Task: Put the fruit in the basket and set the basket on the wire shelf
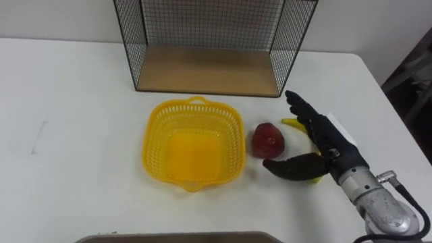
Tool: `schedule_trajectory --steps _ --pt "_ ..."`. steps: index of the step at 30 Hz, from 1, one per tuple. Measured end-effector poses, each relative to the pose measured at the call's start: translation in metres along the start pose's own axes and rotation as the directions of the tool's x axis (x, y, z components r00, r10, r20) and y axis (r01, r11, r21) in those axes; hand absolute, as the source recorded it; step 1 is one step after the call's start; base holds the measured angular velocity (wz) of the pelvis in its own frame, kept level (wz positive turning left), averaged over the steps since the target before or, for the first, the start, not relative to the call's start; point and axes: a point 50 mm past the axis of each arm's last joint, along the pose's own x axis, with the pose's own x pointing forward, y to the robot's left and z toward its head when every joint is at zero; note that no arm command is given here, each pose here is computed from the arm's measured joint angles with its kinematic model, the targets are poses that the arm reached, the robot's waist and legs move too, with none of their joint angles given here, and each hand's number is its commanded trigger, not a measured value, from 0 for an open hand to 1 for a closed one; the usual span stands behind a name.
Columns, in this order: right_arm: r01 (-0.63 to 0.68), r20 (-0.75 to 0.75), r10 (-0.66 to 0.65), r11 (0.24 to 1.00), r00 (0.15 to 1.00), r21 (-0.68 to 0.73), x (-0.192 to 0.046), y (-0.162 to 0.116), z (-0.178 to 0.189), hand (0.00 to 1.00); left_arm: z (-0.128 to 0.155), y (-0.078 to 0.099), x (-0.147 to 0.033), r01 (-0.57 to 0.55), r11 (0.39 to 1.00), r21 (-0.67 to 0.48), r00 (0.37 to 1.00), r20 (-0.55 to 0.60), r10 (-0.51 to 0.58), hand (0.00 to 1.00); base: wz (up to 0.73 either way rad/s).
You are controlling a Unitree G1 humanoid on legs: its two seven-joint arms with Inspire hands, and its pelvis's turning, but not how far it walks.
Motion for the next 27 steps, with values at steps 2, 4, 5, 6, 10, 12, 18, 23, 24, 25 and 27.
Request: schedule_trajectory --steps 2,4,5,6,10,12,18,23,24,25,27 --pt "0.000 -0.001 0.000 1.000 1.000 0.000 0.000 0.000 0.000 0.00 0.000 0.000 0.000 -0.001 1.000 0.000 1.000 0.001 0.001 0.00 0.02" --pt "-0.002 -0.014 0.002 1.000 1.000 0.000 0.000 0.000 -0.003 0.00 0.001 0.002 0.000 -0.007 1.000 0.002 1.000 0.003 0.007 0.00 0.05" --pt "-0.002 -0.018 0.002 1.000 1.000 0.000 0.000 0.000 -0.004 0.00 0.001 0.002 0.000 -0.009 1.000 0.002 1.000 0.004 0.009 0.00 0.04" --pt "-0.003 -0.022 0.003 1.000 1.000 0.002 0.000 0.000 -0.005 0.00 0.003 0.003 0.001 -0.014 1.000 0.003 1.000 0.008 0.014 0.00 0.00" --pt "-0.004 -0.053 0.005 1.000 0.999 0.011 0.002 0.001 -0.012 0.00 0.002 0.004 0.001 -0.023 0.999 0.022 1.000 0.010 0.023 0.00 0.00" --pt "-0.008 -0.067 0.009 1.000 0.998 0.015 0.004 0.002 -0.016 0.00 0.001 0.004 0.000 -0.028 0.999 0.023 1.000 0.009 0.028 0.00 0.02" --pt "-0.008 -0.085 0.010 1.000 0.996 0.021 0.014 0.000 -0.019 0.00 0.005 0.004 -0.001 -0.032 0.999 0.037 0.999 0.039 0.030 0.00 0.09" --pt "-0.005 -0.066 0.007 1.000 0.998 0.019 0.019 -0.002 -0.014 0.00 0.001 0.003 -0.002 -0.029 0.999 0.038 0.999 0.029 0.028 0.00 0.03" --pt "-0.005 -0.065 0.006 1.000 0.998 0.019 0.020 -0.002 -0.014 0.00 -0.001 0.003 -0.002 -0.028 0.999 0.039 0.999 0.024 0.027 0.00 0.00" --pt "-0.005 -0.066 0.006 1.000 0.998 0.019 0.020 -0.002 -0.014 0.00 -0.002 0.003 -0.003 -0.027 0.999 0.039 0.999 0.022 0.027 0.00 0.00" --pt "-0.008 -0.072 0.009 1.000 0.997 0.016 0.022 -0.002 -0.015 0.00 -0.004 0.002 -0.003 -0.021 0.999 0.047 1.000 0.014 0.020 0.00 0.00"
